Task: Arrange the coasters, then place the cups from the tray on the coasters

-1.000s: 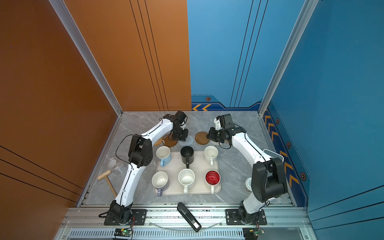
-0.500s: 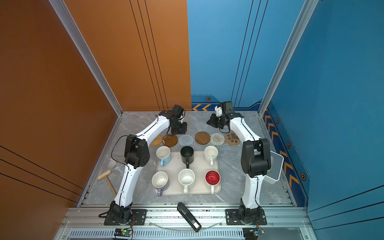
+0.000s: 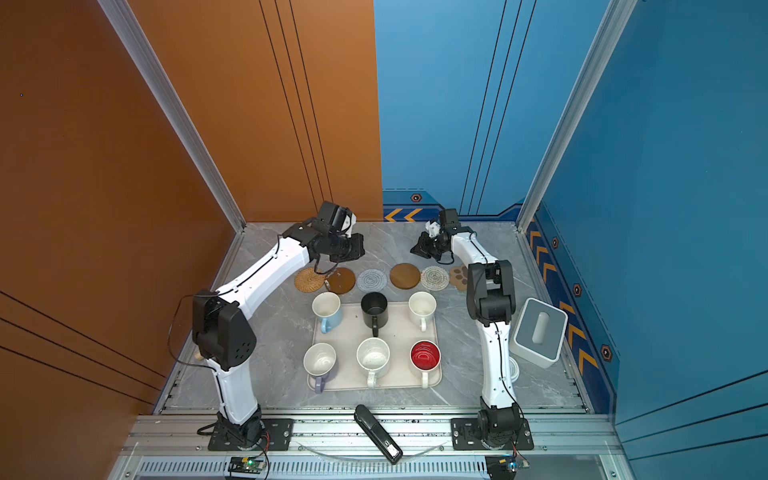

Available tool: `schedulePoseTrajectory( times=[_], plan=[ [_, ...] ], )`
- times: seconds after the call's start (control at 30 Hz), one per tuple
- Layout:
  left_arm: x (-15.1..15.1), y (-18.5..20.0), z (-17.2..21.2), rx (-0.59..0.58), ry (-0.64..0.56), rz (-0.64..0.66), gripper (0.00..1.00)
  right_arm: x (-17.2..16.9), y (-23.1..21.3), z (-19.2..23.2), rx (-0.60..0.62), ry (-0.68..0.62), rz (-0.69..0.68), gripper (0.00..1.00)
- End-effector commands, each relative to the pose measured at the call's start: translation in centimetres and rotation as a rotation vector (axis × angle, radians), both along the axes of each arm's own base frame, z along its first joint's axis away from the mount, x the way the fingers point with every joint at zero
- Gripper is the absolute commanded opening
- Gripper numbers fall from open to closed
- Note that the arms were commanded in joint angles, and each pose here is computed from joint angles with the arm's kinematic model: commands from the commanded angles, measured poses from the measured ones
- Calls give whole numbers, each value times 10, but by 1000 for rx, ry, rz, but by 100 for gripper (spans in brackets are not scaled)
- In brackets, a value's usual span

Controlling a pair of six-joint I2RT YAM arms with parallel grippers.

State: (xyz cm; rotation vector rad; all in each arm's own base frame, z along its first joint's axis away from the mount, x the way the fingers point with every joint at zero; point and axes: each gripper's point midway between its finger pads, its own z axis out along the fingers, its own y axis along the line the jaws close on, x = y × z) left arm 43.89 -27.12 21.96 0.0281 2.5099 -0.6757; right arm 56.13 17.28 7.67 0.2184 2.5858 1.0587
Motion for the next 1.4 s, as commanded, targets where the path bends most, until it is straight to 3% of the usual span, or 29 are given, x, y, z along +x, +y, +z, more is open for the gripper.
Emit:
schedulePoseTrajectory(
  times=[0.0,0.4,1.37],
  plan=[
    [-11,-8,11,-20,-36,-4,0,1,-4,-10,12,28,4,0],
    [-37,-1,33,-32,-94,10,0,-5,-9,-44,-5,80,8,0],
    [-46,1,39,-34,-123,7,0,-41,11,-64,-14,147,77,0]
  ],
)
